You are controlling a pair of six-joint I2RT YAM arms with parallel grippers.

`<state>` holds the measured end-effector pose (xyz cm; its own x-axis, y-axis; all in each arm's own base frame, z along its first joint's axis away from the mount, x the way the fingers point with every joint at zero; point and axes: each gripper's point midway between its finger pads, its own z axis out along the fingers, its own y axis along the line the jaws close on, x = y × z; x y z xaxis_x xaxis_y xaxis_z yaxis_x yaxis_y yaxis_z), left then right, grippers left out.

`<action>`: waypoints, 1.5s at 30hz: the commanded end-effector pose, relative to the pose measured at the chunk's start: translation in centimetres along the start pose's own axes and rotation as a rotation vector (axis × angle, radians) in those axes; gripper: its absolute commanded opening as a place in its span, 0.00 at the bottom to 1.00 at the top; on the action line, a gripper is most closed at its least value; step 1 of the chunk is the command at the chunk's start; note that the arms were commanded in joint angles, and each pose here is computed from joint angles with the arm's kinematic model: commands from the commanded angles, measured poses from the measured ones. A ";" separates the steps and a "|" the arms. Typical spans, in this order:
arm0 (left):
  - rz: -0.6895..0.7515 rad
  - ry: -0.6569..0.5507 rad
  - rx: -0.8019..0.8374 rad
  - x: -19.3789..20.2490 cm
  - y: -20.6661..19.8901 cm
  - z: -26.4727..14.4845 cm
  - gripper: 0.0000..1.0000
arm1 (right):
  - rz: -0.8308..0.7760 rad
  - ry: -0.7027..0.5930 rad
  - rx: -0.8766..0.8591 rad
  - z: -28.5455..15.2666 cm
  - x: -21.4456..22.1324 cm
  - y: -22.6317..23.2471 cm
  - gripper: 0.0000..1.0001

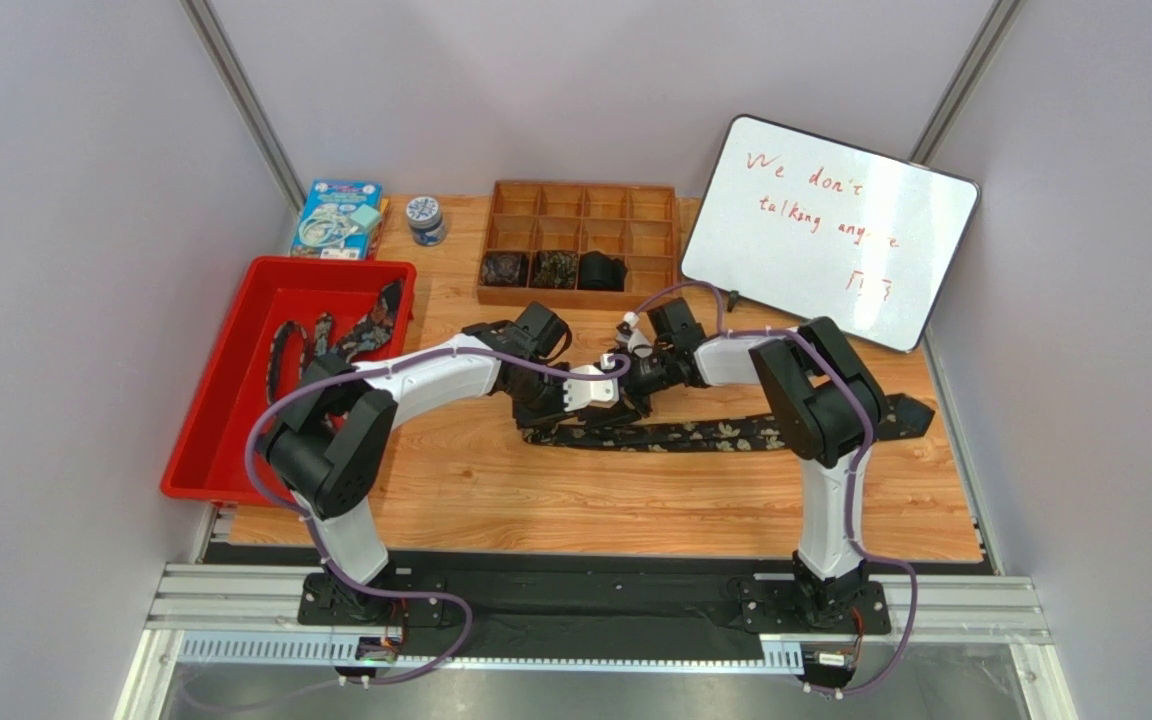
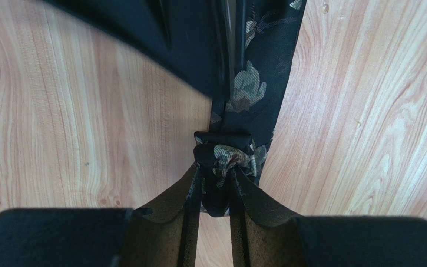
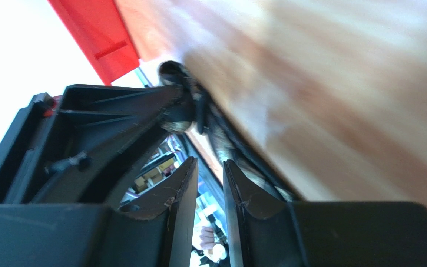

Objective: Roll the ties
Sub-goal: Roll the tie at the center of the board.

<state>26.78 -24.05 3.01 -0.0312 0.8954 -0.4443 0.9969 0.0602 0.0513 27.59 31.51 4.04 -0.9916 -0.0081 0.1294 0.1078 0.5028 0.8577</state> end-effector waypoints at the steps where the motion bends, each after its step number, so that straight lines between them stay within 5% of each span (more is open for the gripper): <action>1: 0.001 -0.009 0.005 0.1 -0.4 0.4 0.29 | -0.039 0.006 -0.082 1.3 0.2 4.3 0.30; 7: 0.017 -0.032 -0.007 -0.1 -0.6 0.1 0.29 | 0.009 0.010 -0.071 3.3 -0.1 3.9 0.38; 23: 0.047 -0.059 -0.005 0.0 -1.4 -0.2 0.29 | 0.063 -0.019 -0.109 4.7 -0.7 4.2 0.38; 26: 0.038 -0.060 -0.008 0.0 -1.3 -0.2 0.30 | 0.056 -0.002 -0.098 5.2 -0.2 4.1 0.27; 27: 0.035 -0.063 -0.011 -0.1 -1.2 -0.2 0.31 | 0.044 0.005 -0.095 5.4 0.1 4.0 0.16; 29: 0.024 -0.058 -0.018 0.0 -1.1 -0.3 0.38 | 0.049 0.016 -0.075 5.4 0.3 3.7 0.01; 36: -0.033 -0.130 0.007 0.0 -1.2 -4.0 0.66 | 0.024 0.008 -0.031 5.2 0.5 2.9 0.00; 37: -0.029 -0.164 0.022 -0.4 -1.2 -4.6 0.81 | 0.019 0.000 -0.032 5.0 0.4 3.0 0.00; 39: -0.040 -0.180 0.033 -0.1 -1.4 -5.8 0.93 | 0.012 -0.002 -0.034 5.0 0.3 3.2 0.00; 45: -0.027 -0.144 0.049 0.0 -1.8 -4.5 0.99 | 0.003 -0.006 -0.040 4.9 0.3 3.4 0.00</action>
<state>25.76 -20.75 7.10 -0.0838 0.8233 -0.5613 0.9924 0.1200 0.0278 26.56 37.03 3.78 -0.9822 -0.0070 0.1876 0.1625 0.4687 0.8683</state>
